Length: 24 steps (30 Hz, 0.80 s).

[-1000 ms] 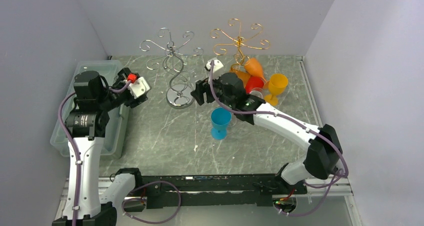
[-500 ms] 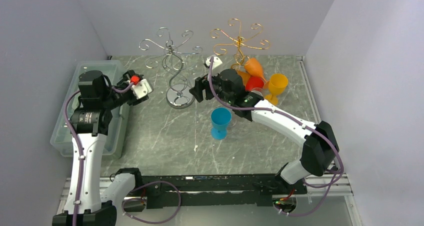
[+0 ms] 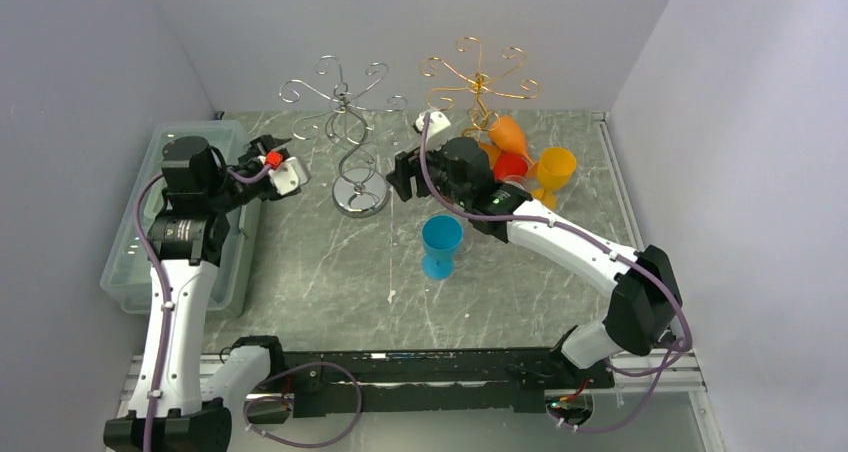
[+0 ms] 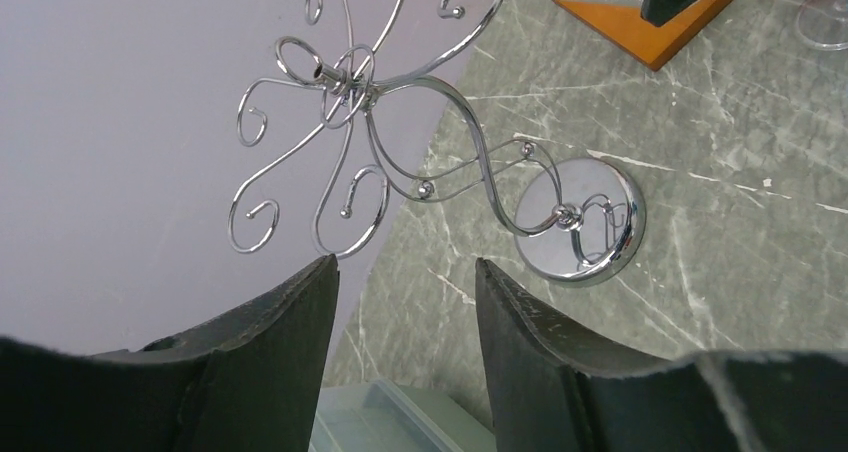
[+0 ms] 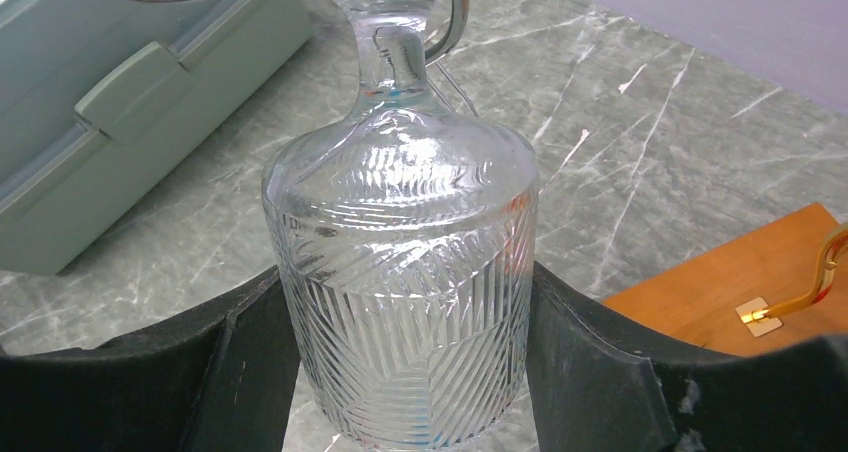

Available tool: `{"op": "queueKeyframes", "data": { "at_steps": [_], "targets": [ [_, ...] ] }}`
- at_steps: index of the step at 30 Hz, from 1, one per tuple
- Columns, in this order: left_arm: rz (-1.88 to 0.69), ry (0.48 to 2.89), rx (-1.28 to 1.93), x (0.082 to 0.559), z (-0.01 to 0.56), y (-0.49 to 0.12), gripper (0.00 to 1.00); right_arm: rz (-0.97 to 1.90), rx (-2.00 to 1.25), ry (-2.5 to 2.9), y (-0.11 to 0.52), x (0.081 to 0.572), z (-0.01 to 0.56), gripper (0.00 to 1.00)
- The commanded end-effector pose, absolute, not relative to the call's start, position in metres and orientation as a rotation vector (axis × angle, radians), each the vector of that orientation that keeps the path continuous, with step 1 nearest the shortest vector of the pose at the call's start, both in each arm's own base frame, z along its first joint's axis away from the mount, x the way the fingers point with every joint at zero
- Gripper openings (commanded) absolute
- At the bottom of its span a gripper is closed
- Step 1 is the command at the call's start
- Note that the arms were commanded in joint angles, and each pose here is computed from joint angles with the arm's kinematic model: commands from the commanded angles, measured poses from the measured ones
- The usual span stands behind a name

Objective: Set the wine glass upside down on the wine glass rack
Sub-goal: Turn the wine glass upside down at the wine rack.

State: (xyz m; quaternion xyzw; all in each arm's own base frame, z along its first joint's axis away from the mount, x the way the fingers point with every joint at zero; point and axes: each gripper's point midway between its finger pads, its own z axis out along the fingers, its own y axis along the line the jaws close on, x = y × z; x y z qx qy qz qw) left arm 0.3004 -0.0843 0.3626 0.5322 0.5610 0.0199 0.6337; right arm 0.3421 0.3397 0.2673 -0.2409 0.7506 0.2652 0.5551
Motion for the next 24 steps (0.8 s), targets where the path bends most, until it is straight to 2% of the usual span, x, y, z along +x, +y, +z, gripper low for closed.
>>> {"op": "queueKeyframes", "data": {
  "at_steps": [1,9,24],
  "targets": [
    [0.054,1.228,1.252,0.309,0.369,-0.091,0.56,0.685,-0.494,1.528,0.337,0.344,0.361,0.0],
    [0.067,1.248,1.296,0.317,0.354,-0.089,0.51,0.764,-0.535,1.466,0.357,0.343,0.374,0.0],
    [0.068,1.225,1.35,0.32,0.352,-0.097,0.37,0.768,-0.583,1.476,0.385,0.368,0.356,0.0]
  ]
}}
